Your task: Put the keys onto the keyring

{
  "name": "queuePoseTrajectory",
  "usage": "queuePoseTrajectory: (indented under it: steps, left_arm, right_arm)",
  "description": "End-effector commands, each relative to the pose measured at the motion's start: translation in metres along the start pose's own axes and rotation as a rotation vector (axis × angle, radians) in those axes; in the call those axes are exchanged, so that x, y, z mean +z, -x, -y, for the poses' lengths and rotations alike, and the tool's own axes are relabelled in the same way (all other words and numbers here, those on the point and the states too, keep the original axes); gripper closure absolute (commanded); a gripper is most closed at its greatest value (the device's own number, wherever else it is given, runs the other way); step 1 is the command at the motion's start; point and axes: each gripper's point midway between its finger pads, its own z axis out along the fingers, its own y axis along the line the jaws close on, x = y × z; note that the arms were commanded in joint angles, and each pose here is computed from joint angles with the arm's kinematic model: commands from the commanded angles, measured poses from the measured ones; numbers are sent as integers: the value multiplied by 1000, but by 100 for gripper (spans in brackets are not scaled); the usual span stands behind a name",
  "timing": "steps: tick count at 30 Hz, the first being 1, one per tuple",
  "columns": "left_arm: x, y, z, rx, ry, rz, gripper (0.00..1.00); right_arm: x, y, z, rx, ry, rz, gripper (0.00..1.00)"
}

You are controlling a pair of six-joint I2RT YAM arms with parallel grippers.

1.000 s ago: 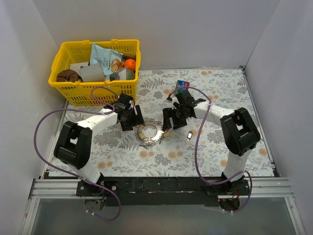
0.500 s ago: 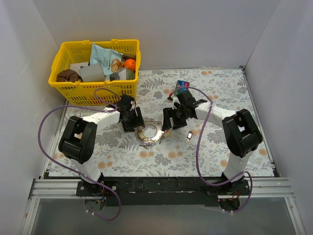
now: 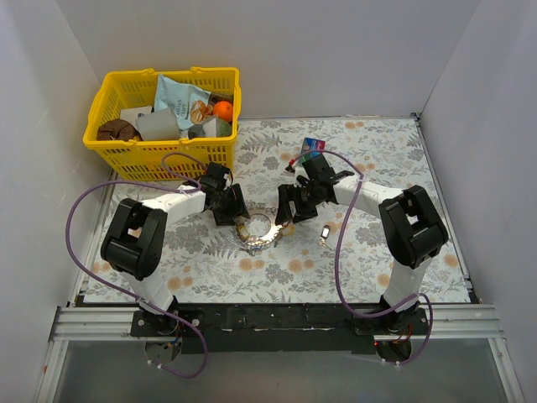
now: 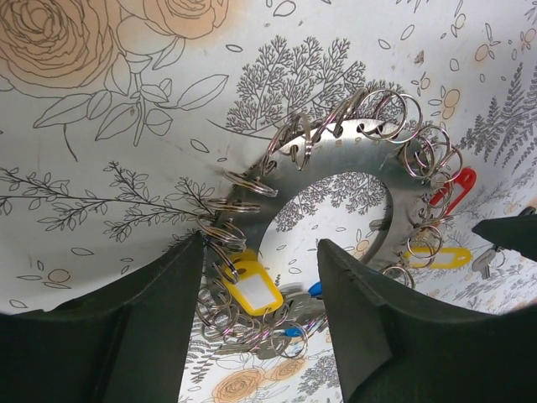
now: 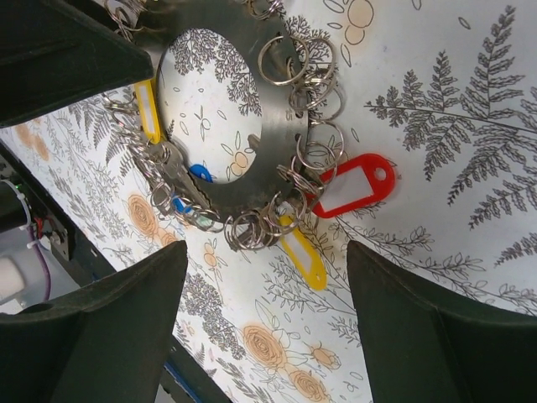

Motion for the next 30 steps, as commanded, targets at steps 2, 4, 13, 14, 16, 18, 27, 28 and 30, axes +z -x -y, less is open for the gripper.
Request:
queuePoseTrajectory:
  steps: [2,4,13,14,16,18,27,28,30]
  left_arm:
    - [-1,-16,0,-27,-37,-41,45]
    - [-1,-21,-3,-34,-39,-49,45]
    - [-5,-32,-5,-56,-58,-60,47]
    - [-5,-32,-5,-58,-57,-59,47]
    - [-6,-34,-6,-61,-58,-63,47]
    - [-9,-34,-5,-63,-63,-52,47]
    - [-13,-10,-4,17,-20,12,45]
    - [-13,-8,-1,20,-27,13,45]
    - [-12,-5,5,27,-44,9,45]
  right_arm:
    - [7,10,-11,-2,66,2,16]
    - [8,10,-11,-2,69,-2,16]
    - [10,15,-14,-3,81,5,16]
    - [12,15,-13,1,82,0,16]
    - [12,20,-16,-5,89,8,16]
    - [16,22,-21,-10,98,1,16]
    - [16,2,-14,4,81,-27,16]
    - [15,-1,-14,6,82,-30,17]
    - [14,-7,-14,12,84,-39,17]
